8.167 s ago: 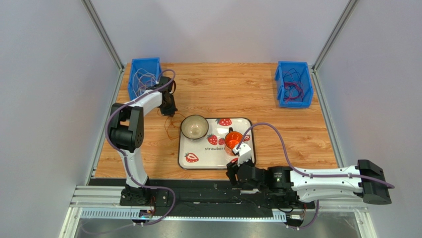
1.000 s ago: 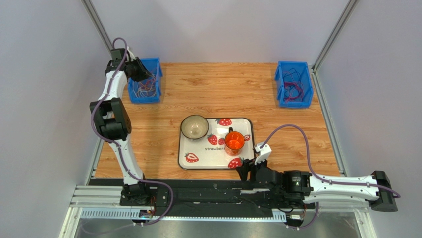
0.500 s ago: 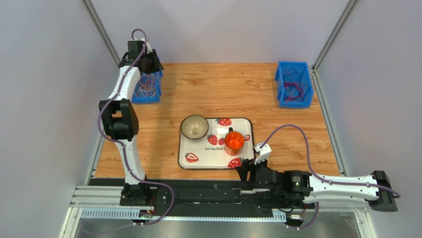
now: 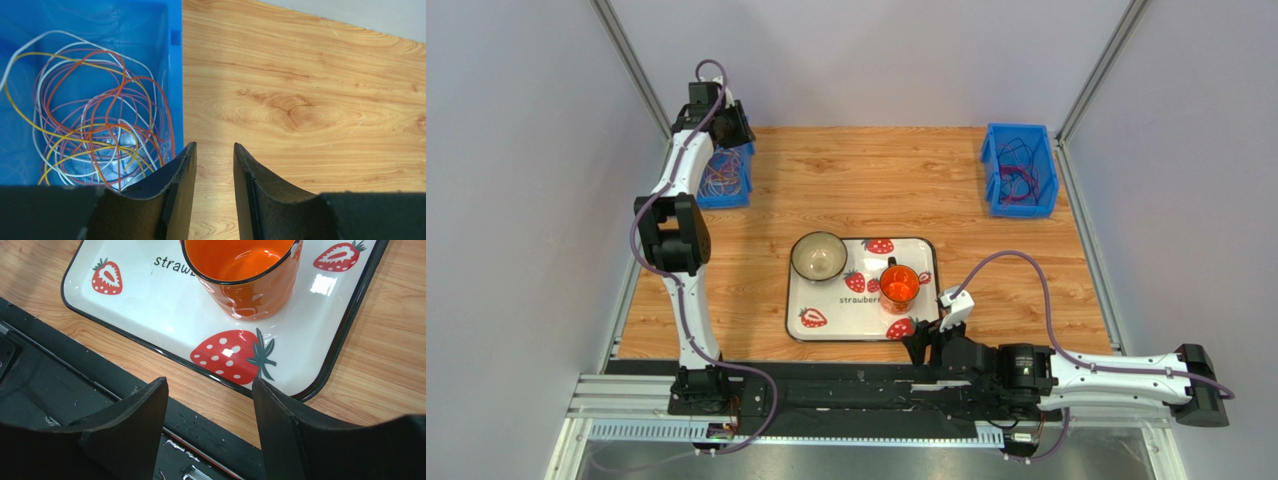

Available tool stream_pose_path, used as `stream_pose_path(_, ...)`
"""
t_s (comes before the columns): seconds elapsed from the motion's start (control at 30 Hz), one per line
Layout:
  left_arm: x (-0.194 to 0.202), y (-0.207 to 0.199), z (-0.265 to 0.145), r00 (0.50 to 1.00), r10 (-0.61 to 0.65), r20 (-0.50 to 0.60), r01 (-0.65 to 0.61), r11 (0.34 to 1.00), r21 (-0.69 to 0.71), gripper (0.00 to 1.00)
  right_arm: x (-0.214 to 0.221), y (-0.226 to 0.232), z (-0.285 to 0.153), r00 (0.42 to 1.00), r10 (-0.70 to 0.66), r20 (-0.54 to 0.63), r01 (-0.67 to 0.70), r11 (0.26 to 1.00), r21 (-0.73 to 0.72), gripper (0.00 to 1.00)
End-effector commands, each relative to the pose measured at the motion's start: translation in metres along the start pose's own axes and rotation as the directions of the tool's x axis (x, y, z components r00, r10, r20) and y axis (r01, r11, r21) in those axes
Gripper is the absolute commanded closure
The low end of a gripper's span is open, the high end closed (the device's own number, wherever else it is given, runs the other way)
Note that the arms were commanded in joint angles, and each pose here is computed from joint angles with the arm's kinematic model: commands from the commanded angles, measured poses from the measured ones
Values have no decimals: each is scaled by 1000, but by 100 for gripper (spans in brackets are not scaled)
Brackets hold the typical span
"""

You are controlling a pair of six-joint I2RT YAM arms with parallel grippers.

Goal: Untangle the cables
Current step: Place the cable in the bin.

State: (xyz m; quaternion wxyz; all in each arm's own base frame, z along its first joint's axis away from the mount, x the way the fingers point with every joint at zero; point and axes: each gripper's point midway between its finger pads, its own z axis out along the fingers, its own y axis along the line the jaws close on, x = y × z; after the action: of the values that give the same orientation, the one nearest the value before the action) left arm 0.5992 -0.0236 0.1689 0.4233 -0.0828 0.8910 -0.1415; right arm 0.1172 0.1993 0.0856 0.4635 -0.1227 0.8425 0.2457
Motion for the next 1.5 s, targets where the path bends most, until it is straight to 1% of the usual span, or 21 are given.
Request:
stream_pose_path(0.0,-11,-4,-2,999,25,23,-25,1000,1,59,-10,3,2,998,41,48,-41,999,3,33)
stream_pose_path(0.2,5,8,5,1000,21,-11,-21,999,-39,60,-10,3,2,998,42,48,-42,999,4,33)
stream_pose_path(0.37,3,14,-2,1000,12,7,-11,998,-57,60,-10,3,2,998,41,48,-41,999,3,33)
stream_pose_path(0.6,13,34,0,999,-24,-22,22,996,-90,61,-10,3,2,998,42,49,-42,999,2,33)
stream_pose_path(0.8,11,51,-11,998,-58,1,58,992,-108,61,-10,2,2,998,39,48,-40,999,3,34)
stream_pose_path(0.97,13,61,-18,997,-82,-9,80,989,-121,62,-9,3,2,998,40,47,-40,999,3,33)
stream_pose_path(1.1,-4,53,-41,996,-76,40,80,990,-120,62,-10,3,1,998,39,47,-39,999,1,34)
stream_pose_path(1.23,-13,49,-64,994,-86,59,94,986,-140,59,-11,4,1,998,43,47,-43,999,-3,34)
stream_pose_path(1.3,-20,43,-78,993,-83,82,94,987,-134,56,-13,5,0,998,44,50,-44,999,-10,34)
stream_pose_path(1.33,-17,41,-82,993,-85,76,95,987,-131,55,-13,7,-1,998,42,45,-41,999,-15,34)
stream_pose_path(1.37,-18,39,-88,993,-85,81,95,987,-129,51,-17,8,-3,998,43,43,-42,999,-16,35)
stream_pose_path(1.4,-23,35,-98,992,-82,98,94,988,-124,50,-18,11,-4,998,43,37,-43,999,-23,35)
stream_pose_path(1.47,-21,33,-108,992,-88,96,100,987,-129,49,-20,11,-6,999,33,29,-32,999,-16,34)
